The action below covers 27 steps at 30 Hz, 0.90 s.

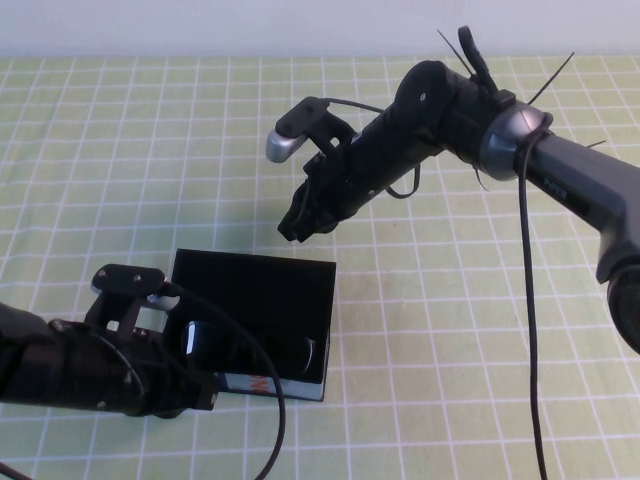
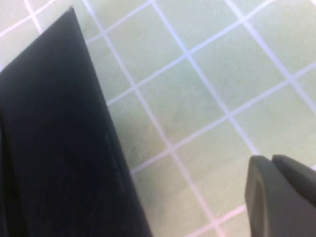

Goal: Return glasses to glasses case
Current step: Close the glasses case

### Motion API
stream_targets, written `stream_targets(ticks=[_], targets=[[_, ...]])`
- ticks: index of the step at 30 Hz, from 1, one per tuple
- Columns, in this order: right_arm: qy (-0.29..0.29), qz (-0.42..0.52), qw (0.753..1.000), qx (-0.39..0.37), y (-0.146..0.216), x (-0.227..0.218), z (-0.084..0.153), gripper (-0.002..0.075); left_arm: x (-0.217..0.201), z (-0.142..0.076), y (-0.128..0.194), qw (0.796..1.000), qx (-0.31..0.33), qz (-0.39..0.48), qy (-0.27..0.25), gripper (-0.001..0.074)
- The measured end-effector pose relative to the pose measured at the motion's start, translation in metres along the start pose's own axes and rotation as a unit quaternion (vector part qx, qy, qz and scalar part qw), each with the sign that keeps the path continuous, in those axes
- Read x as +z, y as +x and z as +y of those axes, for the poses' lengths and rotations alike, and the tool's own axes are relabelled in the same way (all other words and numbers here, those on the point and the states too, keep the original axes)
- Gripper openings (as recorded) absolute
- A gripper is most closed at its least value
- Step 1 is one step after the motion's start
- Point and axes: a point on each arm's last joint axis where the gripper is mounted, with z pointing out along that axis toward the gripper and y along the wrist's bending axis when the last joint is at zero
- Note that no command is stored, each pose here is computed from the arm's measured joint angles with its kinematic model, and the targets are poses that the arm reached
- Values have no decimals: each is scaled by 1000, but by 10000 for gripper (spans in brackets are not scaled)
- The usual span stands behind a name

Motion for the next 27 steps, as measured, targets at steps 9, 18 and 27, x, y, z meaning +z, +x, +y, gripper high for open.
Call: stream_targets(ticks=[9, 18, 27], targets=[[-54, 34, 998, -15, 9, 5, 7, -17, 0, 0, 0, 1000, 0, 0, 0, -1], [-129, 29, 991, -25, 8, 2, 21, -17, 0, 0, 0, 1000, 1, 0, 0, -1], [-145, 1, 989, -19, -1, -5, 29, -17, 0, 0, 0, 1000, 1, 0, 0, -1]])
